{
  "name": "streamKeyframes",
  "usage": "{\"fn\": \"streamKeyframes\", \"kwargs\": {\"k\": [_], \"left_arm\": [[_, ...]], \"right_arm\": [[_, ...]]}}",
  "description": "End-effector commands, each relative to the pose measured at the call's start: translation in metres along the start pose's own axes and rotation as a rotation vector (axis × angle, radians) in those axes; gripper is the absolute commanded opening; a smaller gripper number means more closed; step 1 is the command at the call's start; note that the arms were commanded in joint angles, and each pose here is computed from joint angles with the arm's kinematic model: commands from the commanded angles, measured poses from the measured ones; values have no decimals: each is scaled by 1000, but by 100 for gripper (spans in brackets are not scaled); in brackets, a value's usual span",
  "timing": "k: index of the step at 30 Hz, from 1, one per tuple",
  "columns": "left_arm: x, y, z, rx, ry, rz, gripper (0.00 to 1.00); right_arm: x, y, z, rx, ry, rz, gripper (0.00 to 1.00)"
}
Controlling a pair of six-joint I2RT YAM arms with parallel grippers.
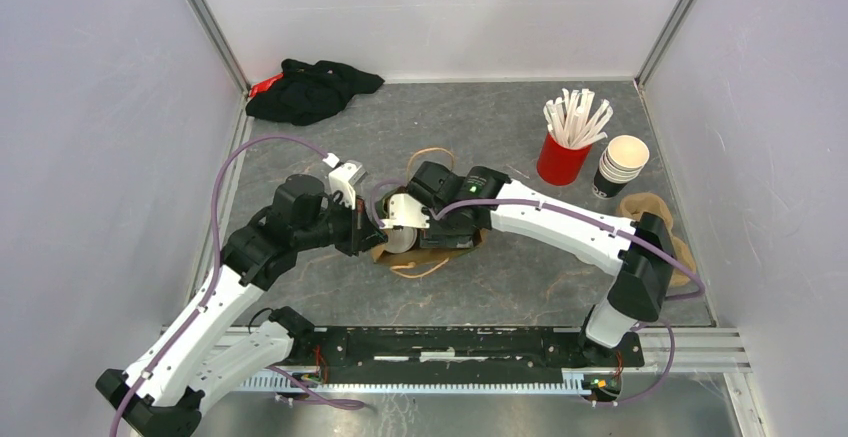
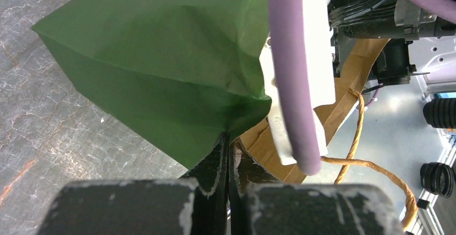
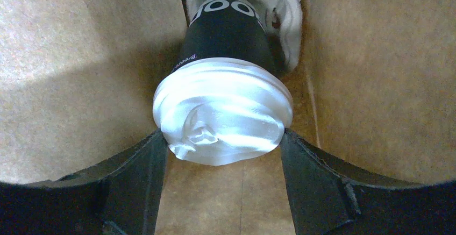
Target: Pack the takeout coffee
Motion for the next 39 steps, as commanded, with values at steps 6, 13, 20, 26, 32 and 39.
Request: {"fn": "streamKeyframes", "kwargs": {"k": [6, 13, 20, 26, 32, 39], "left_arm": [[-3, 1, 7, -7, 19, -10, 2], [-5, 2, 9, -4, 16, -20, 2], [-7, 2, 10, -5, 9, -53, 2], [-6, 1, 10, 0, 5, -42, 2], [-4, -1, 11, 8, 14, -14, 2], [0, -3, 14, 23, 29, 42, 2]], "right_arm": [[-4, 5, 10, 0, -75, -95, 31], [-11, 9, 15, 27, -95, -186, 31], [-11, 8, 17, 4, -154, -229, 31], [-4, 7, 14, -60, -155, -184, 31], [-1, 10, 7, -67, -132, -175, 29], [-3, 19, 10, -76, -137, -167, 26]]}}
Point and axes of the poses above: each gripper's point midway between its finger pads, its own y axis back along the fingers, its own x axis along the line the jaws close on, z = x × y, the point moved 10 cm from there along y, back along the fingers, and after that the axes turned 6 degrees about -y, right-handed, at the moved point
